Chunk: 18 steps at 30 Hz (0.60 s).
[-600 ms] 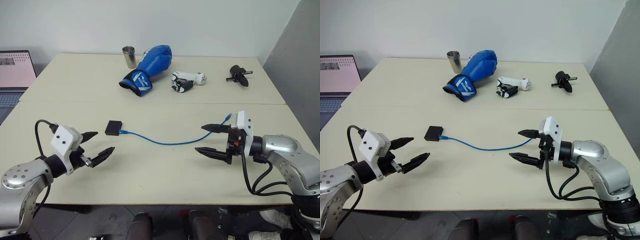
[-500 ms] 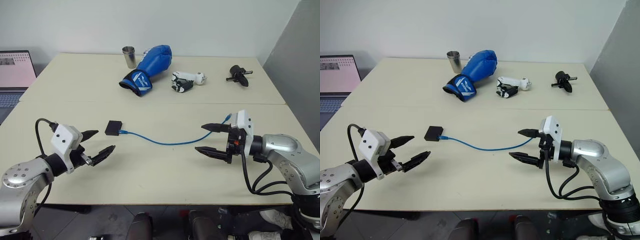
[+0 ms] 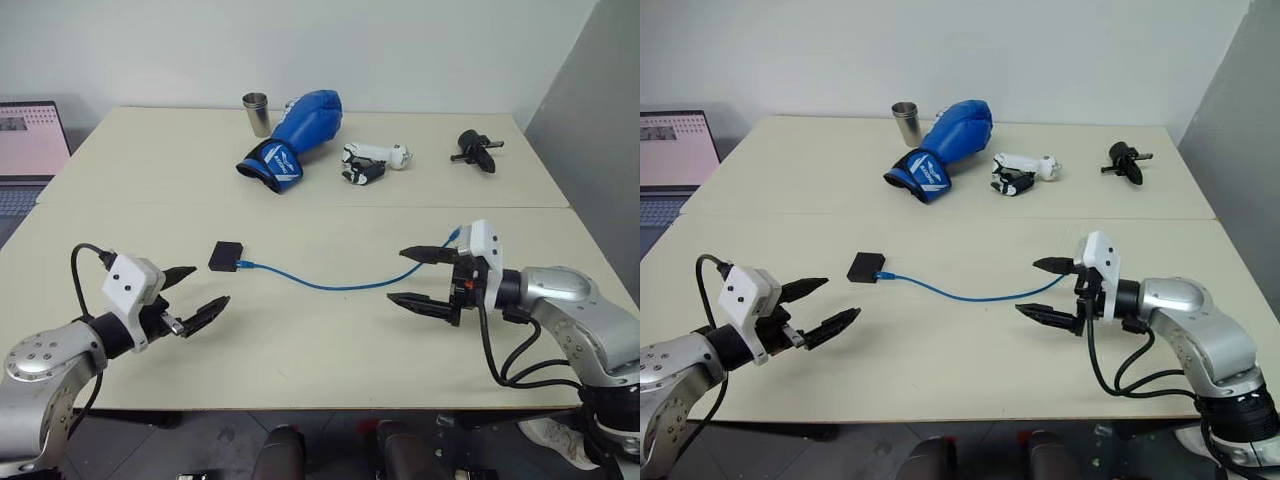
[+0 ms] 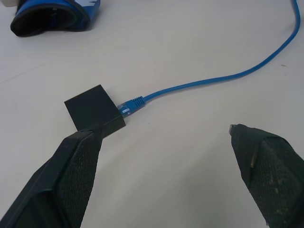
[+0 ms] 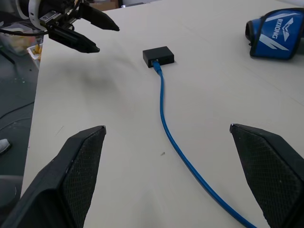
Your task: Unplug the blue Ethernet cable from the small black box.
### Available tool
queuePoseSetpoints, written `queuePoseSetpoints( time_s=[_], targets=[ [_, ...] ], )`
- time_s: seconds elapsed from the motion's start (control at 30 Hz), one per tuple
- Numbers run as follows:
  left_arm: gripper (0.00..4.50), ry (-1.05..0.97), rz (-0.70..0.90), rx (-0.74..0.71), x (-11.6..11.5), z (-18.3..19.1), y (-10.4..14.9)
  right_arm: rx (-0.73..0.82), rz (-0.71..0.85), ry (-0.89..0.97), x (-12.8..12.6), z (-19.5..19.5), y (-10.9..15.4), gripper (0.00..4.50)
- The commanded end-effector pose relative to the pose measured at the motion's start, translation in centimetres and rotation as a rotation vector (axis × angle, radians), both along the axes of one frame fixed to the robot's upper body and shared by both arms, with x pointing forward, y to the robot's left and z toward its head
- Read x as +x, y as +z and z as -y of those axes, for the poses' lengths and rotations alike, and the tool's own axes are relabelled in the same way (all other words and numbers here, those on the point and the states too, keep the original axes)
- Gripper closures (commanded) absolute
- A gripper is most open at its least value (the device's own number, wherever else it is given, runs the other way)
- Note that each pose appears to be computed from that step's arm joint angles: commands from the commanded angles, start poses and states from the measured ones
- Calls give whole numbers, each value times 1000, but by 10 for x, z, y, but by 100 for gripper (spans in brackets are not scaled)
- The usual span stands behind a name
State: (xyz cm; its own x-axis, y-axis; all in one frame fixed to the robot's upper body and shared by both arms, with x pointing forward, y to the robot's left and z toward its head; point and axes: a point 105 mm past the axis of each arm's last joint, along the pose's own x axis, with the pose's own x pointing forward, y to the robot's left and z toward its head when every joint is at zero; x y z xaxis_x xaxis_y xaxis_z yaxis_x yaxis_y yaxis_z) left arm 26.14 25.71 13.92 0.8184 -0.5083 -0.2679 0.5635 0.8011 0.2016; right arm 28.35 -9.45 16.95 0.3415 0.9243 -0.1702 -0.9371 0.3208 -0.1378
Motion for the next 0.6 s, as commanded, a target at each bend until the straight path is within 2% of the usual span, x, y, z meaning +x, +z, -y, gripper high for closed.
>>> queuePoseSetpoints(
  time_s=[0.03, 0.33, 0.53, 0.6],
  targets=[
    [0, -1, 69, 14, 2, -17, 20, 7, 66, 63, 7, -43, -3, 6],
    [0, -85, 3, 55, -4, -27, 16, -145, 88, 8, 46, -141, -50, 6],
    [0, -119, -5, 63, -6, -21, 12, -204, 37, -51, 64, -156, -70, 6],
    [0, -132, -7, 61, -7, -19, 12, -218, 32, -64, 67, -157, -73, 43]
  ],
)
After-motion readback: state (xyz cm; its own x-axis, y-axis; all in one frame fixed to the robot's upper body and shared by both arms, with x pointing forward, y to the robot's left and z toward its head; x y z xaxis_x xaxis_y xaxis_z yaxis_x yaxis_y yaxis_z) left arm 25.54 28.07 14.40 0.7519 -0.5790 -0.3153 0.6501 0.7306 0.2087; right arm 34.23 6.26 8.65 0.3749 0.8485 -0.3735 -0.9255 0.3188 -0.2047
